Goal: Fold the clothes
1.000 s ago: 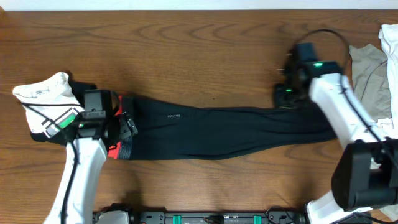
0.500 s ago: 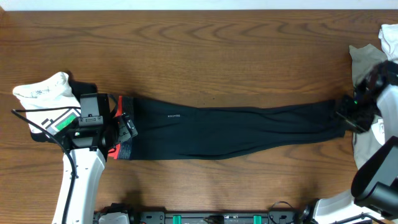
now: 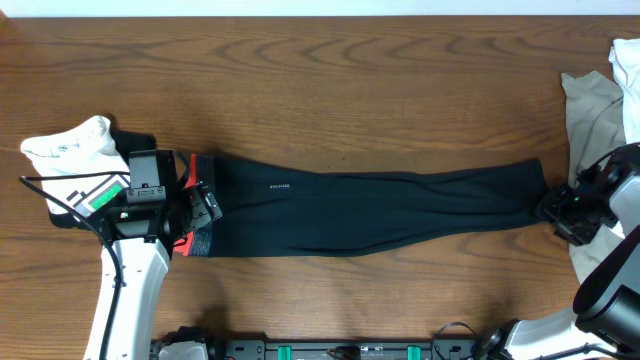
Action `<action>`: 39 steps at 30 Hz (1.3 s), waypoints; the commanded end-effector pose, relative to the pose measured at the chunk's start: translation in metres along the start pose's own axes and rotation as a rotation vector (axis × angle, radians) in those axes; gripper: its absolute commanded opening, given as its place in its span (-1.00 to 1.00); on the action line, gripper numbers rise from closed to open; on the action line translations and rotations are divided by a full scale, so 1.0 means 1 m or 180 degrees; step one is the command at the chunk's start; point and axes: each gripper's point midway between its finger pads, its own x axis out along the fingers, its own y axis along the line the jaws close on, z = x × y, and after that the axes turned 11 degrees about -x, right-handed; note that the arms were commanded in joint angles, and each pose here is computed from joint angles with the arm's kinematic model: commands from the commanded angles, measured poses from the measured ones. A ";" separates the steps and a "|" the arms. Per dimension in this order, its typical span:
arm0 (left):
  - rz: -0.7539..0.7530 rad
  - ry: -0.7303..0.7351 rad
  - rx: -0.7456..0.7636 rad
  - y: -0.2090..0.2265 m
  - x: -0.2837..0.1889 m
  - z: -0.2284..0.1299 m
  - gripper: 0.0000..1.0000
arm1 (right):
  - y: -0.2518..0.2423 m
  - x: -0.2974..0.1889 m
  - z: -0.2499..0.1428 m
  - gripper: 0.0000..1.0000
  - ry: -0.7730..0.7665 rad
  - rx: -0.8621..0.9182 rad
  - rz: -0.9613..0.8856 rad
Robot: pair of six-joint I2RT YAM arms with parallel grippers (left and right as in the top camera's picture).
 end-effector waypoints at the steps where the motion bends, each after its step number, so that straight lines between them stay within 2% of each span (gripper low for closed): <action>1: 0.0009 -0.0001 0.0004 0.002 -0.001 0.000 0.84 | 0.001 0.011 -0.008 0.15 0.0006 0.0137 0.0076; 3: 0.0012 0.0004 0.0003 0.002 -0.001 -0.001 0.83 | 0.006 0.016 -0.007 0.09 -0.0053 0.0146 0.0171; 6: 0.0012 0.0004 0.0004 0.002 -0.001 -0.001 0.83 | 0.010 0.019 -0.004 -0.14 -0.0125 0.0131 0.0256; 10: 0.0015 0.0009 0.0005 0.002 -0.001 -0.001 0.83 | 0.011 0.018 0.001 -0.20 -0.0190 0.0117 0.0278; 14: 0.0015 0.0008 0.0004 0.002 -0.001 -0.001 0.84 | 0.011 0.018 0.005 -0.41 -0.0252 0.0115 0.0276; 16: 0.0018 0.0013 0.0005 0.003 -0.001 -0.001 0.84 | 0.011 0.018 0.010 -0.65 -0.0305 0.0112 0.0275; 18: 0.0019 0.0015 0.0005 0.003 -0.001 -0.002 0.84 | 0.010 0.018 0.013 -0.97 -0.0349 0.0105 0.0274; 24: 0.0020 0.0017 0.0005 0.003 -0.001 -0.002 0.84 | 0.021 0.006 0.034 -0.97 -0.0581 0.0044 0.0464; 32: 0.0038 0.0046 0.0007 0.004 -0.001 -0.004 0.85 | 0.006 -0.066 0.082 -0.97 -0.1007 0.0015 0.0308; 36: 0.0037 0.0045 0.0006 0.004 -0.001 -0.004 0.85 | -0.007 -0.093 0.092 -0.97 -0.1076 0.0000 0.0156; 39: 0.0036 0.0044 0.0007 0.004 -0.001 -0.004 0.85 | 0.004 -0.106 0.095 -0.98 -0.1082 -0.0097 0.0235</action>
